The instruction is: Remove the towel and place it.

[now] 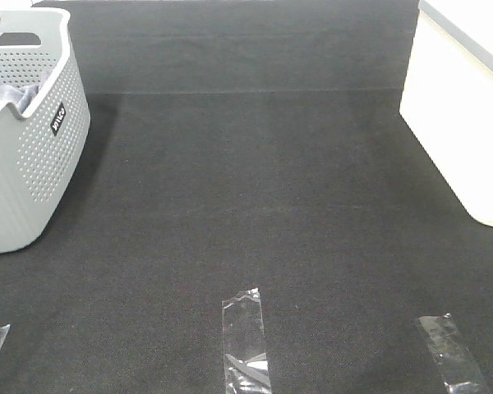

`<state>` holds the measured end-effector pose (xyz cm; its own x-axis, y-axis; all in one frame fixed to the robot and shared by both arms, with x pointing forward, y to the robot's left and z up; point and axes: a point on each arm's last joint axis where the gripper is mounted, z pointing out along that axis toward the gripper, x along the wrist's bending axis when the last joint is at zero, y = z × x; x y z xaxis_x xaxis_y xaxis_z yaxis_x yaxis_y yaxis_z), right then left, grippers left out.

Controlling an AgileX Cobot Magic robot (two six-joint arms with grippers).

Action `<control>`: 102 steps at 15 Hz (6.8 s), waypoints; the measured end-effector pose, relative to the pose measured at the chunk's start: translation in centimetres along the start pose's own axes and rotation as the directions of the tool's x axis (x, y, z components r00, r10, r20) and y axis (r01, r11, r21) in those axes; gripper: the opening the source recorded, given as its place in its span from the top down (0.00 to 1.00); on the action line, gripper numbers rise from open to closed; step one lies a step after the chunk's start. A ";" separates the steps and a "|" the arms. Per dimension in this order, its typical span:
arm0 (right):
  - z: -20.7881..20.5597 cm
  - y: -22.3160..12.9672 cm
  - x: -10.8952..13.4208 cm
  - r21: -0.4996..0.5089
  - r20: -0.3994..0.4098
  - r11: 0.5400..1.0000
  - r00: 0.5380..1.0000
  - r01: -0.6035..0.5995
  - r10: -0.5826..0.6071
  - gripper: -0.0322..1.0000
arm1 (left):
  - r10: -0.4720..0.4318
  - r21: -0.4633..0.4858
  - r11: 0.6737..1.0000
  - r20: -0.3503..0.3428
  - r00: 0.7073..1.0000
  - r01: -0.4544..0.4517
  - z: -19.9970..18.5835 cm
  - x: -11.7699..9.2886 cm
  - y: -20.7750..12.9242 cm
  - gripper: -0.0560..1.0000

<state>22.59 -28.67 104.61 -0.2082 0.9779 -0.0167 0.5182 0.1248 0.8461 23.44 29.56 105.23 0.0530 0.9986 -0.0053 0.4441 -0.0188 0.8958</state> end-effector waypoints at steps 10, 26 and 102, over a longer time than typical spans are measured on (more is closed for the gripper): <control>0.0 0.0 0.0 0.000 0.000 1.000 1.000 0.000 0.000 0.28 | 0.000 0.000 1.000 0.000 1.000 0.000 0.0 0.0 0.0 0.36; 0.0 0.0 0.0 0.000 0.000 1.000 1.000 0.000 0.000 0.28 | 0.000 0.000 1.000 0.001 1.000 0.000 0.0 0.0 0.0 0.36; 0.0 0.0 0.0 0.000 0.000 1.000 1.000 0.000 0.000 0.28 | 0.392 0.027 0.906 0.328 0.860 -0.423 18.8 -11.2 34.9 0.95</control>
<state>22.59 -28.67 104.61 -0.2082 0.9779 -0.0167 0.5182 0.1248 0.8461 55.19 16.82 128.18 0.5131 0.8346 0.2003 0.4042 -0.4409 0.8014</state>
